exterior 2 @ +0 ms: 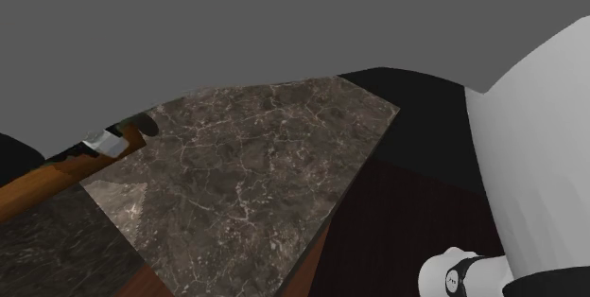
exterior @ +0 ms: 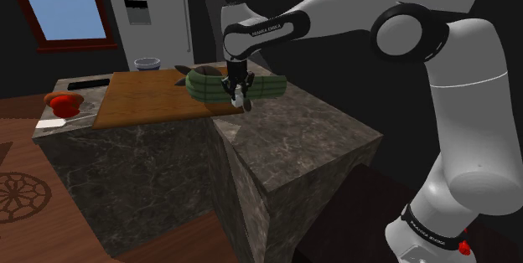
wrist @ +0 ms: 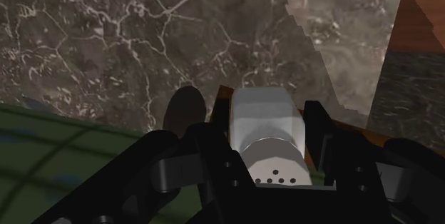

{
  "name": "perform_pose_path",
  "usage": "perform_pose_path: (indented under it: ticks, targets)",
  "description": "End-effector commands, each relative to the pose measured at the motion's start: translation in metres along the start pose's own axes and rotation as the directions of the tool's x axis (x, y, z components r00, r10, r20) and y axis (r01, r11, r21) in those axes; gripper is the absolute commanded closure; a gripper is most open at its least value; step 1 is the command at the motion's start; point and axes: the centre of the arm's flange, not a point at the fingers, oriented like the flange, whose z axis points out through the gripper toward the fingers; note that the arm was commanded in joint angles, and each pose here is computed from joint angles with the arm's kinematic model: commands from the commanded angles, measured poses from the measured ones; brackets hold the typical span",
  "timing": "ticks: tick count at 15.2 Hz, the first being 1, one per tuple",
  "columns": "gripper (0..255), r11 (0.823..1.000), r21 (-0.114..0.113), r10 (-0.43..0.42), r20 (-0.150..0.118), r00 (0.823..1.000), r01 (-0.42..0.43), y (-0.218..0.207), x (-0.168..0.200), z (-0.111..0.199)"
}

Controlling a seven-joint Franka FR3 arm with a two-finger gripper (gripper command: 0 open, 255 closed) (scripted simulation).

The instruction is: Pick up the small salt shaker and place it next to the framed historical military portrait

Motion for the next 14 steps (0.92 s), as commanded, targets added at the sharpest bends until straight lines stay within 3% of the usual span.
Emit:
perform_pose_path:
  ticks: [1, 9, 14]
  targets:
    - [255, 1.0, 0.0, 0.0, -0.001, 1.0, 0.0, -0.002, -0.001, 0.01]
    - [255, 1.0, 0.0, 0.0, -0.001, 1.0, 0.0, -0.006, -0.004, 0.051]
    - [255, 1.0, 0.0, 0.0, -0.001, 1.0, 0.0, -0.006, -0.004, 0.051]
